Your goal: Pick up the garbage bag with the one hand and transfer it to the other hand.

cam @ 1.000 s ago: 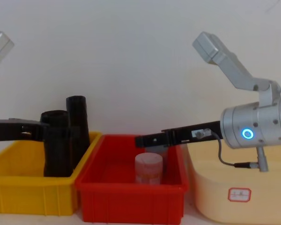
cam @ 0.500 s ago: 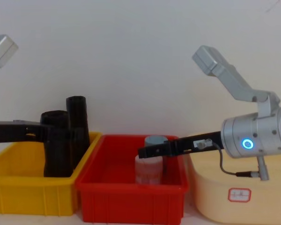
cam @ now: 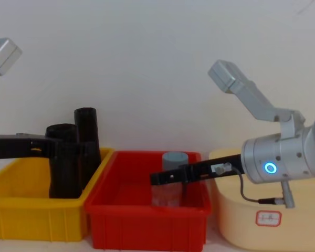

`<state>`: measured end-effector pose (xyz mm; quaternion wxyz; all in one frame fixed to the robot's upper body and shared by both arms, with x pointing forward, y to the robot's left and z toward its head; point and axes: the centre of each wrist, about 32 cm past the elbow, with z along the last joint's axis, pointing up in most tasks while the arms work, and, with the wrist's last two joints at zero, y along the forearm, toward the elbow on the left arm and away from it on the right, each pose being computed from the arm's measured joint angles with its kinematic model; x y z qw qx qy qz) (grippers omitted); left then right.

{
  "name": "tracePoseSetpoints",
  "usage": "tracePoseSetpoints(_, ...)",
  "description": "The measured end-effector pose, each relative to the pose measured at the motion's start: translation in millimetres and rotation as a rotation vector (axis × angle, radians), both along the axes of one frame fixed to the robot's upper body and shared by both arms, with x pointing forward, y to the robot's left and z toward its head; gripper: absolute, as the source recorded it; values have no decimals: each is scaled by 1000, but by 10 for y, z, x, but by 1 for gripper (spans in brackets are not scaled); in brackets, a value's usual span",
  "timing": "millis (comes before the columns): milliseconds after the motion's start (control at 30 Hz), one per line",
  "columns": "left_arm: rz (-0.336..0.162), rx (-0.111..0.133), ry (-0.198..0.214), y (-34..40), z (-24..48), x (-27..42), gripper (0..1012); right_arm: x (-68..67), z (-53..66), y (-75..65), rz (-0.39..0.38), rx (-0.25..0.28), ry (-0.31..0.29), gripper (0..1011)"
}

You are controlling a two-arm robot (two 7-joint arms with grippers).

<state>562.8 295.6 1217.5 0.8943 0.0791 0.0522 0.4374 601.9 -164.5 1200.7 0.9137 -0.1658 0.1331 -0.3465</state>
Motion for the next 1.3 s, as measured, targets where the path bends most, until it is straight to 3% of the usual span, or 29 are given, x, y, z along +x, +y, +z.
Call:
tracePoseSetpoints(767,11,-7,-4,2,-19,-7,1001,83,-92,37,10,-19,-6,1000)
tracePoseSetpoints(933,12,-9,-4,3,-21,-7,994,90,-103,40,11,-22,-6,916)
tracePoseSetpoints(1133,14,-10,-4,5,-24,-7,863,91,-118,40,12,-26,-3,745)
tracePoseSetpoints(1300,15,-11,-4,5,-25,-8,717,95,-121,40,12,-28,-4,683)
